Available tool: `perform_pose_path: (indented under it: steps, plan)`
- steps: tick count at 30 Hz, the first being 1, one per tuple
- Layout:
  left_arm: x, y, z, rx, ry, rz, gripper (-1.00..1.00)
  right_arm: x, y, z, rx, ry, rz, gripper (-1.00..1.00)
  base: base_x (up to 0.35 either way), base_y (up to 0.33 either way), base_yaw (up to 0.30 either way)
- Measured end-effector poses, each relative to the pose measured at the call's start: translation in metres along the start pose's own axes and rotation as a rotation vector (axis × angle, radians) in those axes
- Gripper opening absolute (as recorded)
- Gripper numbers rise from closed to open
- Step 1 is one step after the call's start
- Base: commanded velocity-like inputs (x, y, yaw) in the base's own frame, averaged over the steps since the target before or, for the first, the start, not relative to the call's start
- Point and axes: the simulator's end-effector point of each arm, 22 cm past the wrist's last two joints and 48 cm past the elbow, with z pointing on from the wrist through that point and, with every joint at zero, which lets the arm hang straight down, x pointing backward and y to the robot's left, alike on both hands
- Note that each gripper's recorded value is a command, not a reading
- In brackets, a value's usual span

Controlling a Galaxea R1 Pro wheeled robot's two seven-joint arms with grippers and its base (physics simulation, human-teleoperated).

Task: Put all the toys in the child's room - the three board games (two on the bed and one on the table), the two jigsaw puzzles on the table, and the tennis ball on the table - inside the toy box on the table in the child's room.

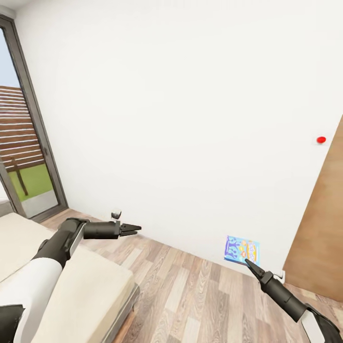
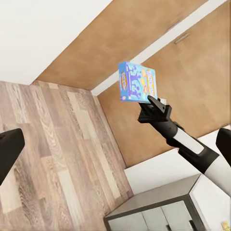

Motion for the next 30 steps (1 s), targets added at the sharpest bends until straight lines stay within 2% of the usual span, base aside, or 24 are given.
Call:
perform_pose_path:
  steps: [30]
  plan:
    - [-0.0017,-0.0044,-0.0011,-0.004,-0.001,0.009,1.00,-0.0029,0.0033,-0.0009,-0.001,0.000,0.001,-1.00,0.000,0.000,-0.280]
